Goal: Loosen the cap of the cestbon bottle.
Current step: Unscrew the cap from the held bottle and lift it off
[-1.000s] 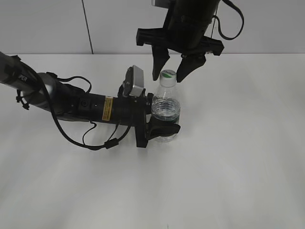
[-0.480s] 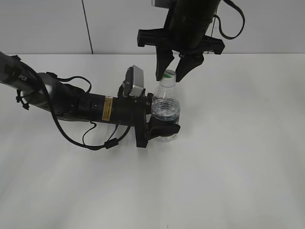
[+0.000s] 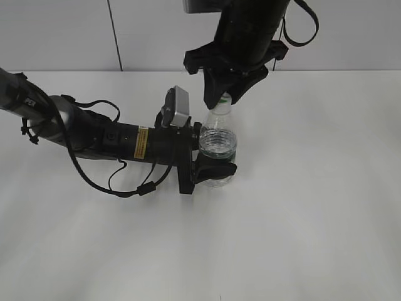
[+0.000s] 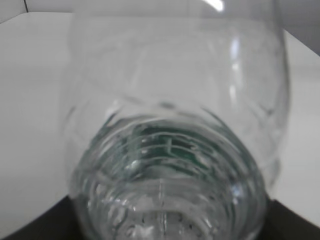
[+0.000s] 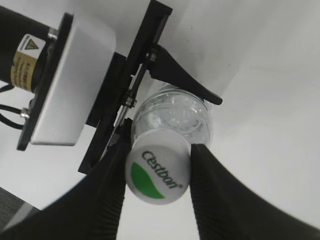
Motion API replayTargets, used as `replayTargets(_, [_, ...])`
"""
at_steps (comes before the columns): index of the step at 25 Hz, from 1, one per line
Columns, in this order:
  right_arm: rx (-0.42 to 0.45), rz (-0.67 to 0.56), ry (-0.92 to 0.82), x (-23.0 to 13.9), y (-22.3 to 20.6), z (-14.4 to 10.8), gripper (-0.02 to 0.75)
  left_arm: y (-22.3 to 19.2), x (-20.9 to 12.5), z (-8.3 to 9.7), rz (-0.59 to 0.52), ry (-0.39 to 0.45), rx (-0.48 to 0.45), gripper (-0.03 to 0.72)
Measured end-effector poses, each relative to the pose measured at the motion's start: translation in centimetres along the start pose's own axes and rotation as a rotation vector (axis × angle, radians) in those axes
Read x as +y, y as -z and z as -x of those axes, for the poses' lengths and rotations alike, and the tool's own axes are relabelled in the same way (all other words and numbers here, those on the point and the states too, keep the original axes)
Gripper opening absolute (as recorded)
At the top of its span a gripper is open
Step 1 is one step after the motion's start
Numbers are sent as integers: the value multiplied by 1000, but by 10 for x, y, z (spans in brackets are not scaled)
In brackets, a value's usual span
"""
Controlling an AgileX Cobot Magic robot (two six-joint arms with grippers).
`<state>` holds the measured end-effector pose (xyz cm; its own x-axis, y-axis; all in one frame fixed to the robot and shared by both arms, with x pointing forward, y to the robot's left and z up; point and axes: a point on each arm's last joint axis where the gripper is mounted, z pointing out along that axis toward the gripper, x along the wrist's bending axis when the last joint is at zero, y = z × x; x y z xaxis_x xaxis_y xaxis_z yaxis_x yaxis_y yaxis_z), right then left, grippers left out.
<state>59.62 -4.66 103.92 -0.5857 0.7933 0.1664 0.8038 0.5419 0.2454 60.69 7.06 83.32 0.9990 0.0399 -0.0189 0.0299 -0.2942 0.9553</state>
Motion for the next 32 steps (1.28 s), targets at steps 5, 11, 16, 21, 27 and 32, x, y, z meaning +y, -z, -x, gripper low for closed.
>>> replayTargets(5, [0,0,195,0,0,0,302,0,0,0,0,0,0,413])
replayTargets(11, [-1,3,369,0,1,0,300,0,0,0,3,-3,-4,413])
replayTargets(16, [-1,4,503,0,1,0,300,0,1,1,7,-6,-10,413])
replayTargets(21, [-3,5,618,0,2,0,298,0,1,1,7,-7,-12,413])
replayTargets(27, [-6,5,792,0,2,0,298,0,1,1,6,-9,-13,412])
replayTargets(32, [-8,5,893,1,3,0,298,0,1,1,6,-10,-13,412])
